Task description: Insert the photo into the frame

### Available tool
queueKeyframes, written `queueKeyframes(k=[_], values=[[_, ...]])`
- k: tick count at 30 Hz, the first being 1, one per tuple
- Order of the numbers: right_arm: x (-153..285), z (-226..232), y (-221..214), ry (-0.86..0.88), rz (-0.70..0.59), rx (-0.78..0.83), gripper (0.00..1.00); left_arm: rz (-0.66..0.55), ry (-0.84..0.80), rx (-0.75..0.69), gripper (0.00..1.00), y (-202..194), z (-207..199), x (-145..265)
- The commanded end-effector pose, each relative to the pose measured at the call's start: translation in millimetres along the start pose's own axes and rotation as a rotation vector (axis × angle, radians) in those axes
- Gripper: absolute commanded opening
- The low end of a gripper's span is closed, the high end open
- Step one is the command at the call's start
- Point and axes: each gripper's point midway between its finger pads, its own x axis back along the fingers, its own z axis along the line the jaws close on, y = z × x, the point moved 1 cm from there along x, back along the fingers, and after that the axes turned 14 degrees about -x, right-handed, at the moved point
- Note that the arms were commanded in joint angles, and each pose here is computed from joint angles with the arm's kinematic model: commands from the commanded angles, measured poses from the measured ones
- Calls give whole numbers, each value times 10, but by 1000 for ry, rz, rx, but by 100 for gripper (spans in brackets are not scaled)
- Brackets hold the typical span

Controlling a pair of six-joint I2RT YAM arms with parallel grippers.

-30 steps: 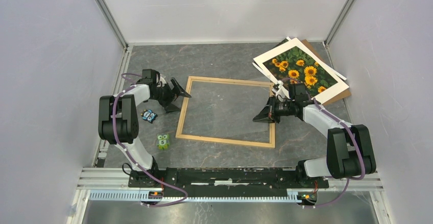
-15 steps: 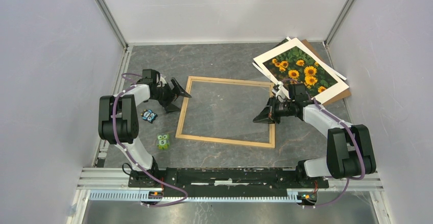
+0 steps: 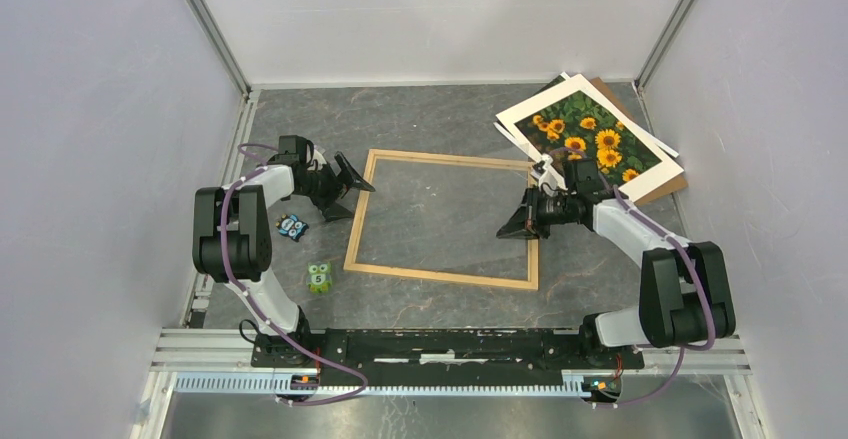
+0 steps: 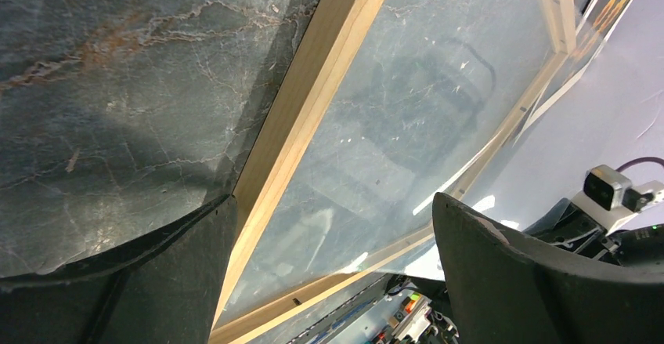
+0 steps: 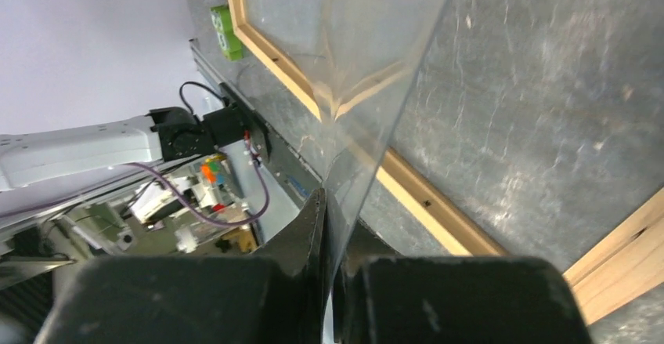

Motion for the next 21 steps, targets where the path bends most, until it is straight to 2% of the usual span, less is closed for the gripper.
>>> queueKeyframes(k=[1, 3, 5, 8, 17, 19, 21], values=[[20, 79, 253, -51, -57, 173, 12, -3, -16, -42, 100, 36, -34, -21], [19, -8, 350, -110, -95, 217, 32, -3, -16, -42, 100, 36, -37, -18], [27, -81, 433, -156, -141, 242, 43, -4, -12, -42, 100, 33, -27, -19], [54, -84, 542, -176, -224, 266, 53, -3, -13, -44, 100, 32, -31, -22], [107, -85, 661, -177, -389, 201, 62, -6, -13, -44, 100, 40, -34, -19], [102, -136, 657, -194, -408, 172, 58, -8, -13, -44, 100, 43, -41, -12], [105, -235, 665, -236, -437, 127, 46, -11, -6, -39, 100, 39, -30, -7]])
